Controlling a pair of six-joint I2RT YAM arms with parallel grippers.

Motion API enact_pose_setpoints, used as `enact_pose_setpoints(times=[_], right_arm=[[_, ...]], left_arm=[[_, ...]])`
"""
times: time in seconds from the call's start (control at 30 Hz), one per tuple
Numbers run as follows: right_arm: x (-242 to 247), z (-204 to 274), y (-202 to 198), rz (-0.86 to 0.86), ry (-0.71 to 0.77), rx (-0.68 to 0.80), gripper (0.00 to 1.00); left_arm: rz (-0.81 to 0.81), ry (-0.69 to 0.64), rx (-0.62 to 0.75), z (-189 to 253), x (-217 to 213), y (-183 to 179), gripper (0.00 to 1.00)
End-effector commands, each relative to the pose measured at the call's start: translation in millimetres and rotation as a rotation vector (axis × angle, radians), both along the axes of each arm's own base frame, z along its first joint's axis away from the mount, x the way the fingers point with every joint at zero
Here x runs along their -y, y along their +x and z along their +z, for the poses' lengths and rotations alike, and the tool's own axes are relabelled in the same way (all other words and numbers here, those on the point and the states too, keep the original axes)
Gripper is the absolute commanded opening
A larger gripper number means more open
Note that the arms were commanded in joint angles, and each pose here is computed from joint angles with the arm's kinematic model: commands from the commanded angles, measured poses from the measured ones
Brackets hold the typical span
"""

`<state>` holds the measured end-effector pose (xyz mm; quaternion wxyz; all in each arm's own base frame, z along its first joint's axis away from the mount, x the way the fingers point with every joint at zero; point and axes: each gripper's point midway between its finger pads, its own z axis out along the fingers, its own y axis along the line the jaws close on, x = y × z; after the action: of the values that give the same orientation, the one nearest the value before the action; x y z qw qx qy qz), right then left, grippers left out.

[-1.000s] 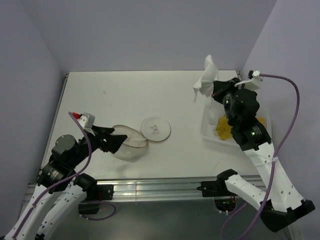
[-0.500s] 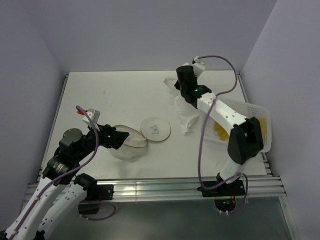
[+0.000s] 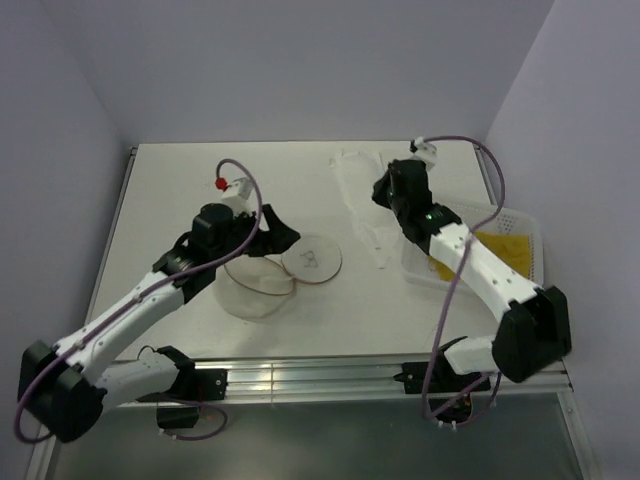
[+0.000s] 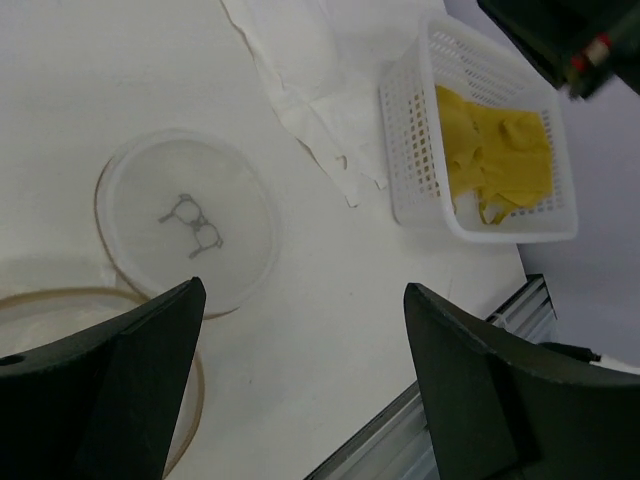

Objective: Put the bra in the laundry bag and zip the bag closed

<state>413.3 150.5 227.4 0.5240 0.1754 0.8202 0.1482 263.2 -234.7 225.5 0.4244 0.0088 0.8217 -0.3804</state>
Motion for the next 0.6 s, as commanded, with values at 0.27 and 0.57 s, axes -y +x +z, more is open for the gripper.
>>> enact_pose_setpoints(times=[0.27,0.57], right_arm=[[10,5,-115,0.170,0.187,0.173,0.00],[22,24,-145,0.208,0.164,0.261,0.00]], left_arm=[[0.086,0.007,0.002,-28,122,135,0.80],[0.163,0.169,-0.079,-114,170,205,0.64]])
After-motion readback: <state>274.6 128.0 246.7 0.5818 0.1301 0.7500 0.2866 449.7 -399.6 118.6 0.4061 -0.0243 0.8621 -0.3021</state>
